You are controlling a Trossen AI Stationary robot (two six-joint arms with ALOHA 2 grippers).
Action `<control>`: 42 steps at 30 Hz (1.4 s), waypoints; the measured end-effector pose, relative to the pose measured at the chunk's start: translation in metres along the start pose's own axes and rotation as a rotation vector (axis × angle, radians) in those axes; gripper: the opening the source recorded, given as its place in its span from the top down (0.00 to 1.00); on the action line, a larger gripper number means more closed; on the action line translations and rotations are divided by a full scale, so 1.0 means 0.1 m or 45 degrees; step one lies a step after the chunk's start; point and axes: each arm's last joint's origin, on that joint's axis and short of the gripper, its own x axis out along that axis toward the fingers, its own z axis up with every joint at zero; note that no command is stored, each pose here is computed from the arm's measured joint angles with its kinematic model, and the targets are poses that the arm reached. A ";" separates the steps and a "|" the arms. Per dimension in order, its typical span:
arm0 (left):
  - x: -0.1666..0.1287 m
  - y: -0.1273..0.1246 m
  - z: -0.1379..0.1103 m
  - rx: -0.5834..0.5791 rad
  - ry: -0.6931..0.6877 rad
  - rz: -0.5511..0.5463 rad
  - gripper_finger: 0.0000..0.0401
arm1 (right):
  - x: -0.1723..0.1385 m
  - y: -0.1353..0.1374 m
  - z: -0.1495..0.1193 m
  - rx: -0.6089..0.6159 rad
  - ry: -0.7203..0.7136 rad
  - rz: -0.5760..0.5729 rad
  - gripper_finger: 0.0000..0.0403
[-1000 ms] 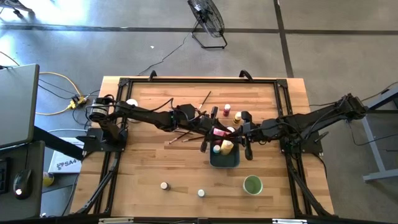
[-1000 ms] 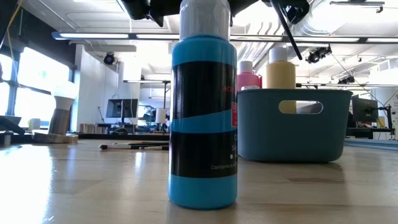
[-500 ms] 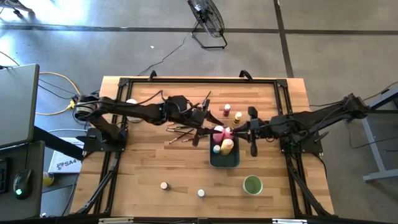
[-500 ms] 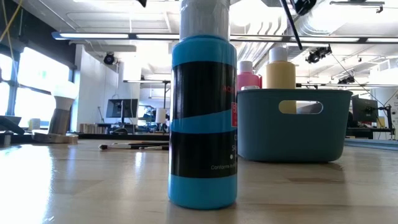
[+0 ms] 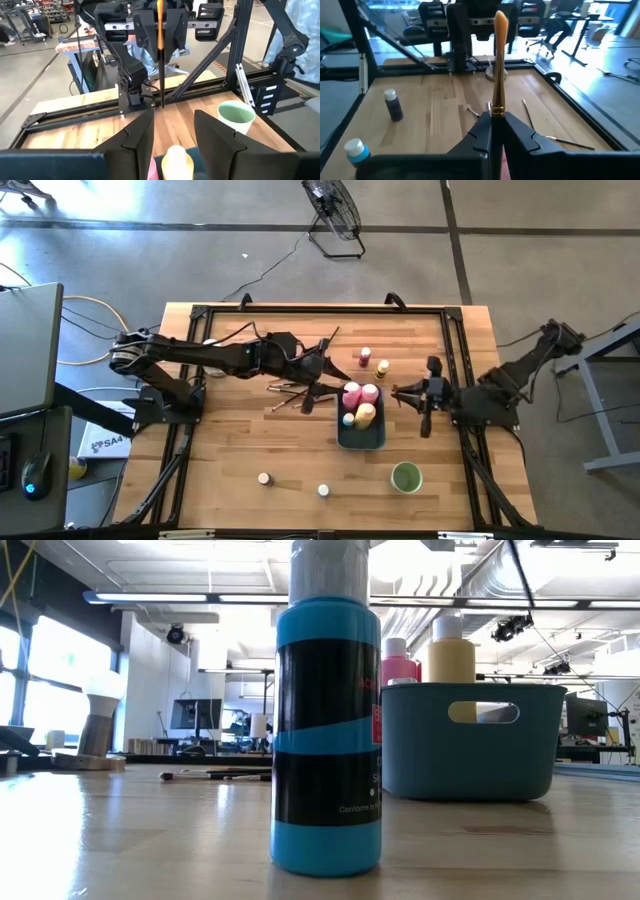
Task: Pick & Place Paint Supplies
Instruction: Put the black and gold paint brush into the green cup
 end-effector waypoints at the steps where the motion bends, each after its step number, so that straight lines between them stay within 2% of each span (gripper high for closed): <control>1: 0.00 0.00 0.00 -0.001 0.004 -0.001 0.65 | -0.04 0.03 -0.01 0.006 -0.006 -0.006 0.95; 5: 0.00 0.00 -0.01 -0.004 0.022 0.012 0.65 | -0.18 0.15 -0.10 0.032 -0.032 -0.050 0.95; 9: -0.11 0.00 0.10 0.007 -0.013 0.029 0.65 | -0.28 0.26 -0.27 0.082 -0.066 -0.085 0.95; 17: -0.37 -0.03 0.23 -0.002 0.030 0.057 0.65 | -0.36 0.47 -0.60 0.193 -0.126 -0.126 0.95; 24: -0.49 -0.06 0.21 -0.026 0.136 0.047 0.65 | -0.39 0.68 -0.65 0.297 -0.153 -0.061 0.95; 28: -0.49 -0.05 0.17 -0.031 0.197 0.110 0.65 | -0.40 0.77 -0.67 0.336 -0.162 -0.029 0.95; 42: -0.50 -0.05 0.14 -0.028 0.243 0.156 0.65 | -0.45 1.04 -0.75 0.467 -0.199 0.037 0.95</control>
